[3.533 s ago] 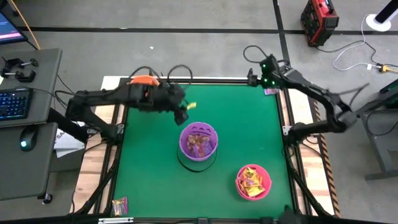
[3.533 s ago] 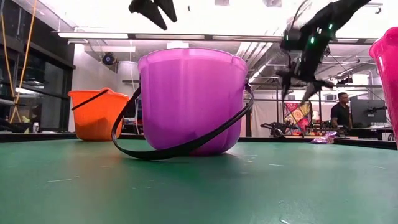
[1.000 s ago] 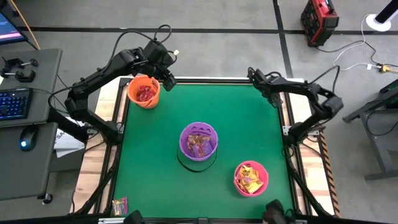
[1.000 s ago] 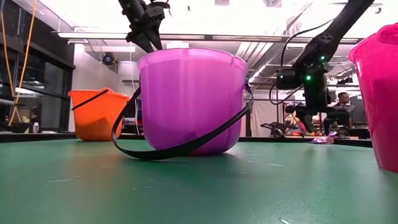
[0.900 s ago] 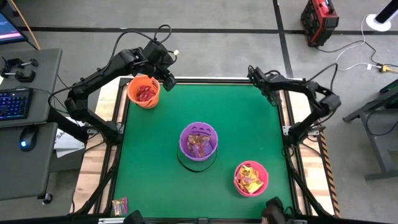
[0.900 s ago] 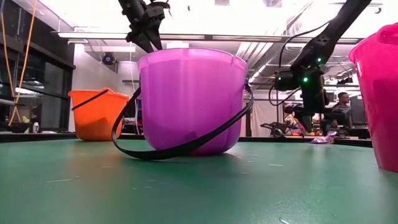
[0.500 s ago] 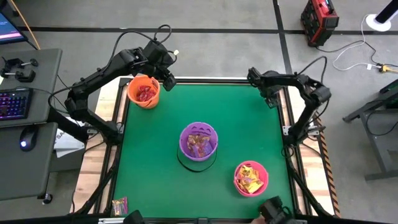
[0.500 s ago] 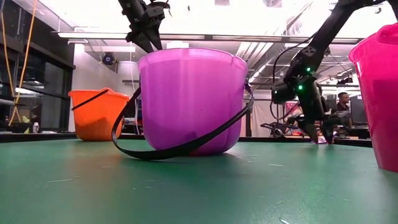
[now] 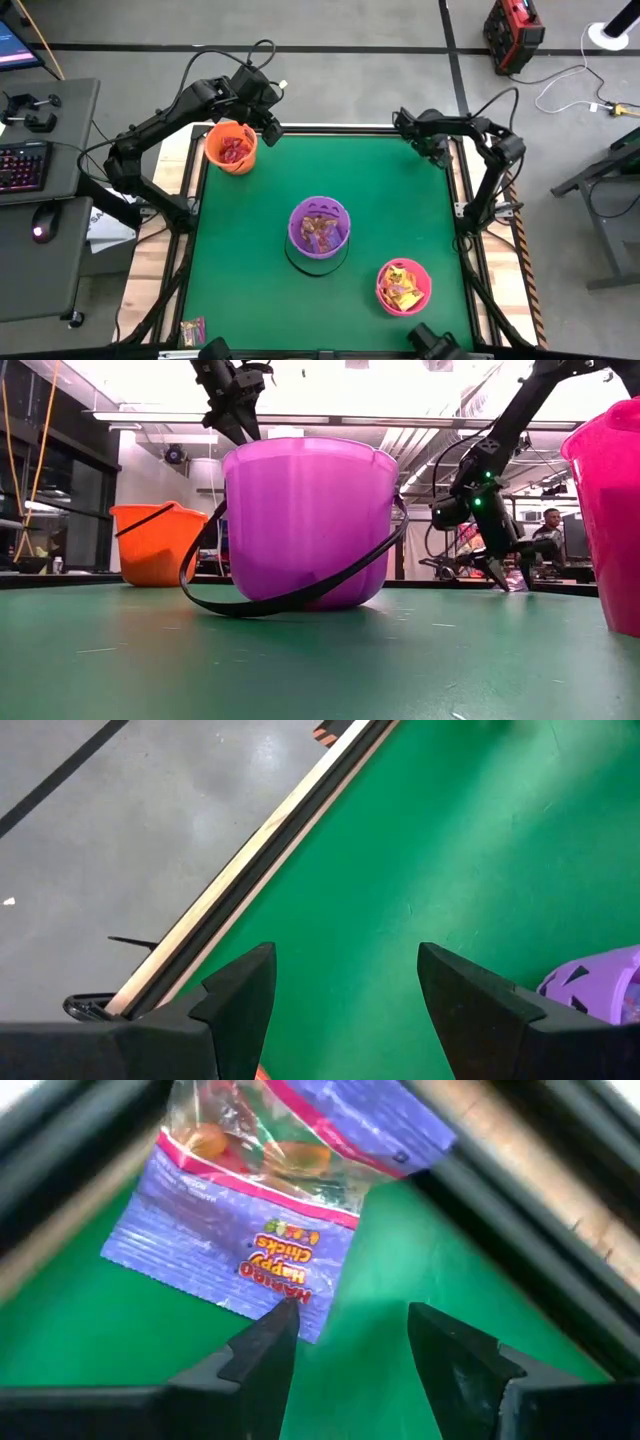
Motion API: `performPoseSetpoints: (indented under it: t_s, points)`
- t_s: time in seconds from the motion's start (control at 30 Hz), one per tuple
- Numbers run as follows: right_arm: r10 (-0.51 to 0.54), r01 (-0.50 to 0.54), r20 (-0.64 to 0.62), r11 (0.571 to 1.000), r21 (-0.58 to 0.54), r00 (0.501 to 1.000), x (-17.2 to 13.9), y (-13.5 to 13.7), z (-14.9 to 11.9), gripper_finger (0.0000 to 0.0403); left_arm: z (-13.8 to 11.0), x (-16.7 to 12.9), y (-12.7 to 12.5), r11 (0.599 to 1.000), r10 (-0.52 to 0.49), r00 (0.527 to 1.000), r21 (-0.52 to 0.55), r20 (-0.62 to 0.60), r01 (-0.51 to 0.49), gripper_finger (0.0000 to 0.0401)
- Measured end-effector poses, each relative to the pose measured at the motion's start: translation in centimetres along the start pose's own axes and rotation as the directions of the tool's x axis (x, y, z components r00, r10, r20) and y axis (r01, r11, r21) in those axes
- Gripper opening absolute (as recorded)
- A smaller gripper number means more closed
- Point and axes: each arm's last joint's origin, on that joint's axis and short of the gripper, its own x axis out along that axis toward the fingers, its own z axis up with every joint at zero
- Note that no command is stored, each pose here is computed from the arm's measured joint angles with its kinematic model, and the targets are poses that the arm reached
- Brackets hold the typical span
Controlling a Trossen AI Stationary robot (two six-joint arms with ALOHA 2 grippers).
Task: Sort candy by brand, put in halloween buckets
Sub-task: Put the violet candy into the violet bucket
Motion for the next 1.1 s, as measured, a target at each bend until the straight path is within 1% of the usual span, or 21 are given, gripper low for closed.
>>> performPoseSetpoints:
  t_s: [0.07, 0.17, 0.27, 0.37, 0.47, 0.63, 0.73, 0.8, 0.9, 0.93, 1.1]
  points:
    - [0.027, -0.031, -0.045, 0.995, -0.098, 0.999, -0.7, -0.1, -0.5, 0.0193, 0.0, 0.0, 0.0, 1.000, 0.000, 1.000, 0.001, 0.000, 0.000, 0.0232]
    - [0.078, -0.103, -0.128, 0.974, -0.203, 0.989, -1.7, -0.2, -1.2, 0.0193, 0.0, 0.0, 0.0, 1.000, -0.001, 1.000, 0.001, -0.003, 0.001, 0.0232]
    - [0.144, -0.210, -0.223, 0.927, -0.310, 0.964, -2.6, -0.1, -1.6, 0.0192, 0.0, 0.0, 0.0, 1.000, -0.002, 1.000, 0.000, -0.004, 0.002, 0.0232]
    - [0.171, -0.292, -0.306, 0.864, -0.410, 0.937, -3.5, -0.2, -2.6, 0.0192, 0.0, 0.0, 0.0, 1.000, -0.002, 1.000, 0.001, -0.003, 0.002, 0.0232]
    - [0.151, -0.328, -0.355, 0.791, -0.516, 0.923, -4.2, -0.5, -4.2, 0.0192, 0.0, 0.0, 0.0, 1.000, -0.002, 1.000, 0.000, -0.004, 0.002, 0.0232]
    - [0.074, -0.352, -0.408, 0.657, -0.667, 0.910, -5.4, -1.9, -8.1, 0.0192, -0.1, 0.0, 0.0, 1.000, -0.003, 1.000, -0.002, -0.011, 0.002, 0.0232]
    - [0.032, -0.351, -0.411, 0.584, -0.732, 0.911, -6.1, -3.3, -10.4, 0.0192, -0.1, 0.0, -0.1, 1.000, -0.005, 1.000, -0.014, -0.011, 0.005, 0.0232]
    - [0.029, -0.363, -0.412, 0.532, -0.765, 0.911, -6.6, -4.3, -11.7, 0.0192, -0.1, 0.0, -0.1, 1.000, -0.005, 1.000, -0.014, -0.012, 0.005, 0.0232]
    - [0.044, -0.387, -0.417, 0.470, -0.793, 0.908, -7.7, -6.3, -13.0, 0.0192, -0.1, 0.0, -0.1, 1.000, -0.005, 1.000, -0.023, -0.012, 0.004, 0.0232]
    - [0.057, -0.398, -0.421, 0.458, -0.795, 0.905, -8.1, -7.0, -13.2, 0.0192, -0.1, 0.0, -0.1, 1.000, -0.005, 1.000, -0.023, -0.012, 0.004, 0.0232]
    - [0.192, -0.473, -0.432, 0.341, -0.812, 0.881, -11.0, -10.1, -13.3, 0.0192, -0.1, 0.0, -0.1, 1.000, -0.005, 1.000, -0.023, -0.010, 0.004, 0.0232]
